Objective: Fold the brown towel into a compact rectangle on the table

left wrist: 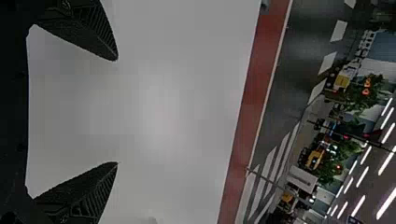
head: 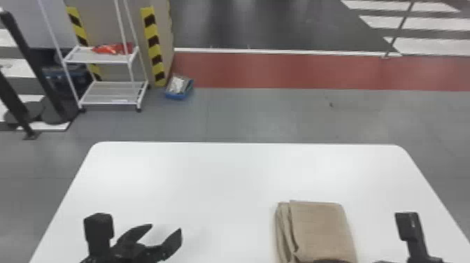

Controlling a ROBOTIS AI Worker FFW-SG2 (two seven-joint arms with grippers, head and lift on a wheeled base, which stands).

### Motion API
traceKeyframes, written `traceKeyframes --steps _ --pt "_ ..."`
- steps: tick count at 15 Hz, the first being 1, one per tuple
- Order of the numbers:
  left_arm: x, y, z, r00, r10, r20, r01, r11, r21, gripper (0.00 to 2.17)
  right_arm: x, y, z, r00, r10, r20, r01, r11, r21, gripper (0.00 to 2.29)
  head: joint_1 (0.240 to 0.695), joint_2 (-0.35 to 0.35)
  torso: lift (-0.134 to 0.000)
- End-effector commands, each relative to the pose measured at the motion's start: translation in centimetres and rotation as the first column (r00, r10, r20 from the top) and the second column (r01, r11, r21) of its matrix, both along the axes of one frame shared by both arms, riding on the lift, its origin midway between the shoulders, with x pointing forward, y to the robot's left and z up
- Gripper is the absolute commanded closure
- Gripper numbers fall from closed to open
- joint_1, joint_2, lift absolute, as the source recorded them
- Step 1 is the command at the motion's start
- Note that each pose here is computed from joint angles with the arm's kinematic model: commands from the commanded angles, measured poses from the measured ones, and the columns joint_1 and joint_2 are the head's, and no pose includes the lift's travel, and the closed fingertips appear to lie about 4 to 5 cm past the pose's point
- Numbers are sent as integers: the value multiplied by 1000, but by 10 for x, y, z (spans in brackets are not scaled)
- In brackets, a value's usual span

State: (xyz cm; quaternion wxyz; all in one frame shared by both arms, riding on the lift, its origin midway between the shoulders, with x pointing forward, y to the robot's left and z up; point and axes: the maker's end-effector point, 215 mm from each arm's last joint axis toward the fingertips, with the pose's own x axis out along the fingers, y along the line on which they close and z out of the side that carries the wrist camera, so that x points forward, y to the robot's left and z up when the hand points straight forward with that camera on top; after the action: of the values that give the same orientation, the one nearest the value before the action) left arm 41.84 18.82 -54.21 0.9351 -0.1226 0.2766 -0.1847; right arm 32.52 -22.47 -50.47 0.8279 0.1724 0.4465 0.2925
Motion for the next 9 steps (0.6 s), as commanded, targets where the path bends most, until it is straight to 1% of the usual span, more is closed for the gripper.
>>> traceKeyframes --steps 1,2,3,5,7,9 --pt "8 1 17 997 15 71 -14 1000 -8 73 -11 -12 -4 1000 -8 -21 7 999 -31 2071 695 -55 0" --pt "8 1 19 997 18 78 -17 1000 -8 73 -13 -22 -9 999 -16 -41 13 998 -69 2071 695 -59 0" --pt "8 1 18 997 21 78 -21 1000 -8 73 -16 -29 -17 997 -29 -78 22 996 -92 2071 695 -65 0" --pt "8 3 22 995 28 96 -27 1000 -14 73 -12 -40 -29 992 -46 -118 30 991 -131 2071 695 -91 0" --pt "9 5 24 994 31 101 -30 999 -16 73 -13 -58 -40 976 -102 -190 71 984 -165 2071 695 -103 0" --pt "8 6 22 995 33 98 -31 999 -16 73 -4 -71 -43 972 -129 -195 93 978 -185 2071 695 -129 0"
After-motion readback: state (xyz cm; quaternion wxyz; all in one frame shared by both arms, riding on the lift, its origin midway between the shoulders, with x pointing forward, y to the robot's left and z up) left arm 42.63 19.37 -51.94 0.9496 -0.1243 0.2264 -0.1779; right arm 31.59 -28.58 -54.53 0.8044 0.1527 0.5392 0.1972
